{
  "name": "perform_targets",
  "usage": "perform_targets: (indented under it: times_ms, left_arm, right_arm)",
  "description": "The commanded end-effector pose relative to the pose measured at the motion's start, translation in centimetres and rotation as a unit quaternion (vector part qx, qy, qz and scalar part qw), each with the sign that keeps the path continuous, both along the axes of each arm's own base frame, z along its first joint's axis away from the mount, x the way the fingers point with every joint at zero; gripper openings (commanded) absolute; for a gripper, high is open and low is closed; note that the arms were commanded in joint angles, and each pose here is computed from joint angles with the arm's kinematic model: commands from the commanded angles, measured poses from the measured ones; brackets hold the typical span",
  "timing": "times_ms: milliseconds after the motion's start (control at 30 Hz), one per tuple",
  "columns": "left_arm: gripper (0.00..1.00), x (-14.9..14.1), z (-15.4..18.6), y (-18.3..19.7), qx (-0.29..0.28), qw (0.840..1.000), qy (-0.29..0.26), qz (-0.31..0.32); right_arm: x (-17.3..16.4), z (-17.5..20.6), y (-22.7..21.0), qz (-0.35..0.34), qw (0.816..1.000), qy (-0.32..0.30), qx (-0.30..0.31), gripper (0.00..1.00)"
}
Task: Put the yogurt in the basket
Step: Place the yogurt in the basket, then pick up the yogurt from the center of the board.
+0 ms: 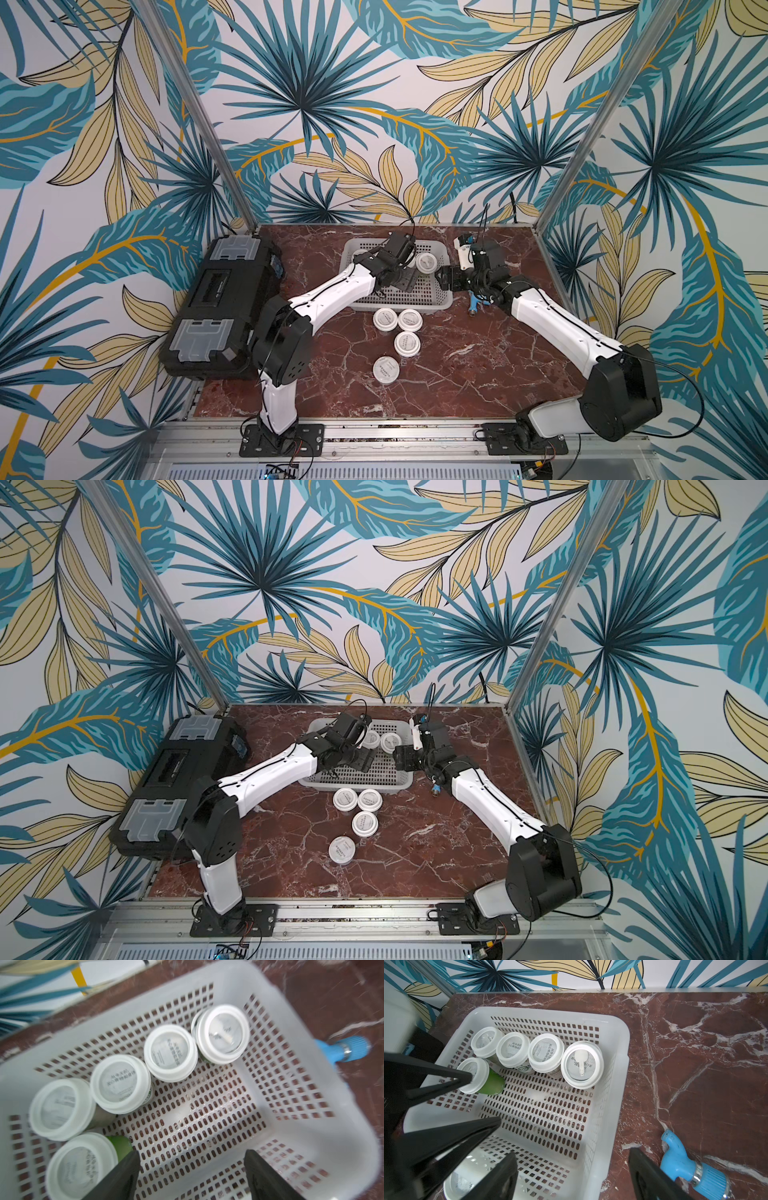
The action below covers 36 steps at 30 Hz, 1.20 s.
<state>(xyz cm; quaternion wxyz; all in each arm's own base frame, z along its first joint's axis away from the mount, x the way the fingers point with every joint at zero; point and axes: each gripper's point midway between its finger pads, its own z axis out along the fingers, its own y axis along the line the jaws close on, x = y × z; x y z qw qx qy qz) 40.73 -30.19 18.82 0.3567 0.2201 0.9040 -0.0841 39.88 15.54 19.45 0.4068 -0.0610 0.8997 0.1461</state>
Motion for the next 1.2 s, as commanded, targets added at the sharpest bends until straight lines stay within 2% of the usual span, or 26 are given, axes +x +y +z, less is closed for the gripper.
perform_targets:
  times_ms: [0, 233, 433, 600, 800, 1167]
  left_arm:
    - [0.83, -1.3, 2.5, 0.5, 0.000, 1.000, -0.024, 0.000]
    - [0.82, -7.0, 4.1, 0.4, 0.015, 0.999, -0.001, -0.030]
    - [0.82, -11.9, 2.9, -0.1, 0.029, 0.997, 0.045, -0.057]
    - [0.82, -14.7, 2.0, -0.4, 0.026, 0.995, 0.072, -0.069]
    - [0.85, -16.3, 0.3, -0.5, 0.041, 0.992, 0.099, -0.071]
    - [0.83, -17.8, -3.4, -0.5, 0.074, 0.983, 0.149, -0.080]
  right_arm:
    - [0.0, -0.3, 0.1, 0.002, 1.000, 0.003, 0.004, 0.87]
    - [-0.1, -0.3, 0.0, 0.001, 1.000, 0.003, 0.004, 0.87]
    - [-0.2, -0.2, -0.3, -0.002, 1.000, -0.002, -0.002, 0.87]
    - [-0.3, 0.1, -0.6, -0.008, 1.000, -0.010, -0.003, 0.87]
    - [-0.2, 0.1, -0.7, -0.009, 1.000, -0.012, -0.005, 0.87]
    - [-0.2, 0.1, -0.7, -0.011, 1.000, -0.013, -0.006, 0.87]
